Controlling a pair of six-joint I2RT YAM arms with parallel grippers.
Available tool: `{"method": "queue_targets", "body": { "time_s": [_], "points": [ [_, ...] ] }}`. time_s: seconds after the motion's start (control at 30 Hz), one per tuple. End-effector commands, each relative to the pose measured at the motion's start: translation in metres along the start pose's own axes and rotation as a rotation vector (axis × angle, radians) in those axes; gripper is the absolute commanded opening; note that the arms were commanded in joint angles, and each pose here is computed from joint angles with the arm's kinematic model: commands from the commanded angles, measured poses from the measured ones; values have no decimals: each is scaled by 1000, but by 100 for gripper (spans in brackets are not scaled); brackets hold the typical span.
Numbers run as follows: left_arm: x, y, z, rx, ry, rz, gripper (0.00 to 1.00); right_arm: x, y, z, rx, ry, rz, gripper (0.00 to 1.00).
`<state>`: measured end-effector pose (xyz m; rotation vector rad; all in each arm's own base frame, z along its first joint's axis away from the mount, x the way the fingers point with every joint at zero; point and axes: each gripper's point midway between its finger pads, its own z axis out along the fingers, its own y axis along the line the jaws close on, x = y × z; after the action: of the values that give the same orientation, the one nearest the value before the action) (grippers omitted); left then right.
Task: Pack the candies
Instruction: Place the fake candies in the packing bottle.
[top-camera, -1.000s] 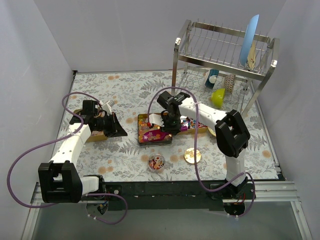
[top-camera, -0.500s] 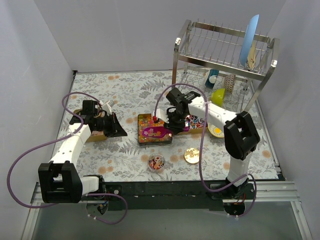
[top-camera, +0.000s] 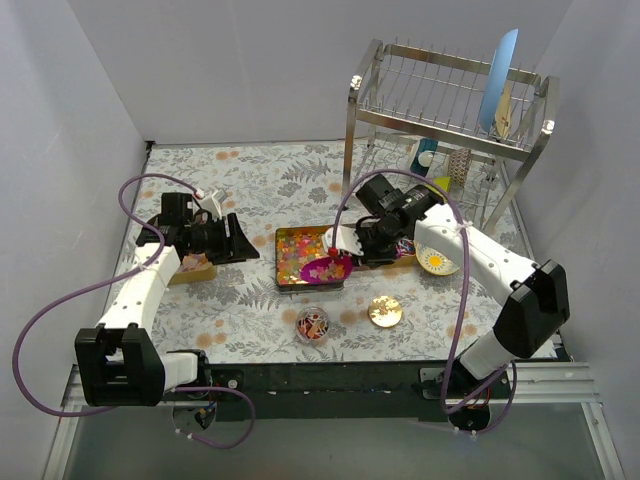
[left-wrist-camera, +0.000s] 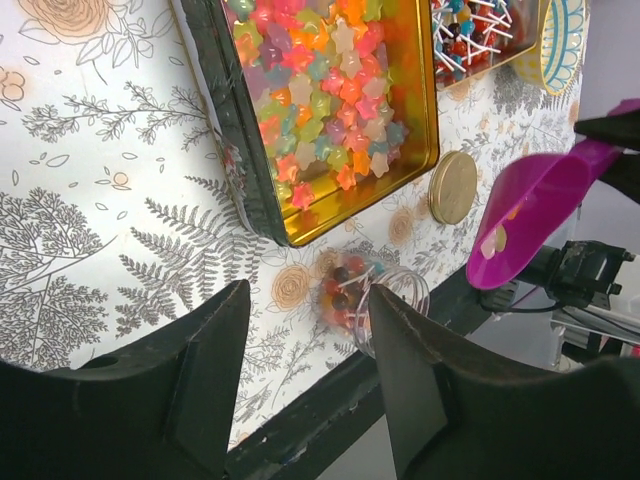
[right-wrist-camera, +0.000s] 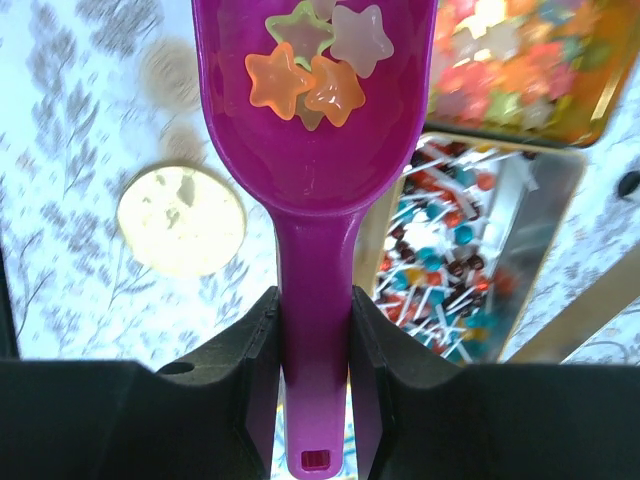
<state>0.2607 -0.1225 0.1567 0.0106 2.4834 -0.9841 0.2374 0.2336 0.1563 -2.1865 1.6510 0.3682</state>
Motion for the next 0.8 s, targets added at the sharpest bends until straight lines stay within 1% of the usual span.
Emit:
{"method": "queue_targets", "body": {
  "time_s": [0.0, 0.07, 0.1, 0.13, 0.2, 0.37, 0.5, 0.63, 0.77],
  "points": [
    [-20, -3, -7, -14, -63, 65, 51, 24, 35, -11, -72, 133, -100, 1],
    [-22, -2, -7, -20, -66, 68, 51, 25, 42, -12, -72, 175, -135, 1],
    [-23, -3, -8, -19, -71, 69, 52, 32, 44, -11, -69, 230, -147, 1],
    [-25, -2, -8, -20, -78, 62, 52, 30, 47, -11, -68, 251, -172, 1],
    [-31, 3, -14, -29, -112, 51, 52, 33, 45, -12, -41, 304, -178, 1],
    [-36, 2, -18, -19, -145, 31, 53, 20, 43, -13, -30, 363, -216, 1],
    [-37, 1, -22, -7, -165, 17, 53, 19, 40, -16, -21, 467, -255, 1],
    [-36, 1, -23, 3, -174, 9, 53, 7, 38, -19, -17, 528, -267, 1],
    [-37, 0, -24, 31, -184, -33, 54, 9, 31, -26, 34, 640, -379, 1]
  ]
}}
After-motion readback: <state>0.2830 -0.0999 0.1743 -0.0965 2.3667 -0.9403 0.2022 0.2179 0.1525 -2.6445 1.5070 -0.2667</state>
